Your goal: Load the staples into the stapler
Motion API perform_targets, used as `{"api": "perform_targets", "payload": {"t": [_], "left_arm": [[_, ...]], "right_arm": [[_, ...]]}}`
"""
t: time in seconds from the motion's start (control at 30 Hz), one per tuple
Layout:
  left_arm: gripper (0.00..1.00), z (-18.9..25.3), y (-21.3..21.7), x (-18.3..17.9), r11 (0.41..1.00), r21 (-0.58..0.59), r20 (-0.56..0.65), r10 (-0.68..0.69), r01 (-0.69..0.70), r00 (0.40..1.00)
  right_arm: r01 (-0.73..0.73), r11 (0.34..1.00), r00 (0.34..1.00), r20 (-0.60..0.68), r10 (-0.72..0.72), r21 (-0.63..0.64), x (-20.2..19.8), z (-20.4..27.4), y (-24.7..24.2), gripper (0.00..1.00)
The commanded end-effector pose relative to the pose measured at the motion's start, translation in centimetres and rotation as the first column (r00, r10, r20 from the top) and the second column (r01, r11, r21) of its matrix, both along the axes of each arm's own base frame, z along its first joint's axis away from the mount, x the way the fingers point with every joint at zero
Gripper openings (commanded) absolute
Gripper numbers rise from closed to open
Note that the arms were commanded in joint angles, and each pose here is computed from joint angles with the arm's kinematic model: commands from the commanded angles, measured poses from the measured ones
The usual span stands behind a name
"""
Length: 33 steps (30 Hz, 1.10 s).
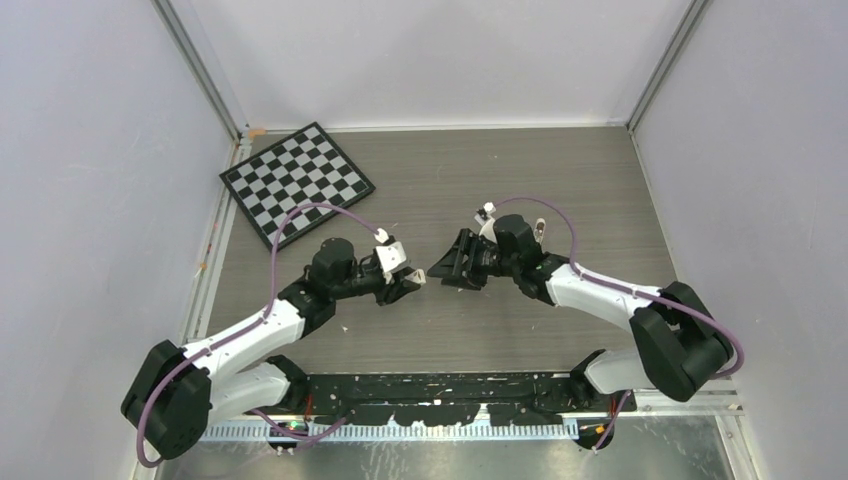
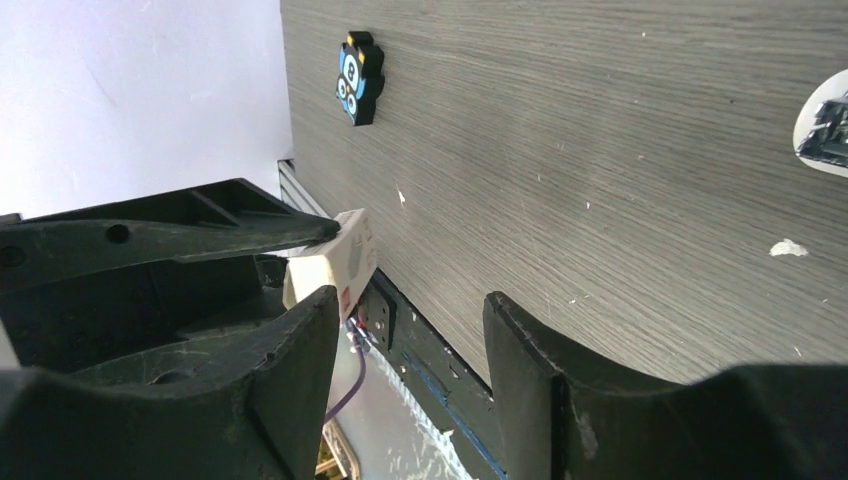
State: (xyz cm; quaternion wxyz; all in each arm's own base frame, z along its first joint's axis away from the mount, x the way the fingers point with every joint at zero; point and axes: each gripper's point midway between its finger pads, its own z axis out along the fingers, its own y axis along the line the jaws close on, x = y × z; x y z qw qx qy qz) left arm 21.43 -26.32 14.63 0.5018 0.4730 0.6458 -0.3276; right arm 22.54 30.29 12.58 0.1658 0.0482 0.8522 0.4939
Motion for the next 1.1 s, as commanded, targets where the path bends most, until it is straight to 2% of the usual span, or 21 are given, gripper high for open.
{"api": "perform_targets", "payload": {"t": [0.0,0.5,1.07], "left_arm": [[0.36,1.0,-0.6,0.3,1.0,-0.013,0.04,-0.023,0.023,0.999],[0.36,1.6,-0.9,0.0,0.998,-0.037,0.048,-0.042,0.044,0.998],[0.37,2.3,-1.3,-0.4,0.994,-0.081,0.052,-0.068,0.073,0.996]], "right_arm": [[0.021,1.0,0.993,0.115,-0.023,0.017,1.1,3.1,0.1,0.59],[-0.069,0.996,0.992,0.108,0.062,0.058,0.3,3.2,1.3,0.6],[-0.112,0.993,0.99,0.087,0.108,0.033,-0.7,1.6,2.3,0.58]]}}
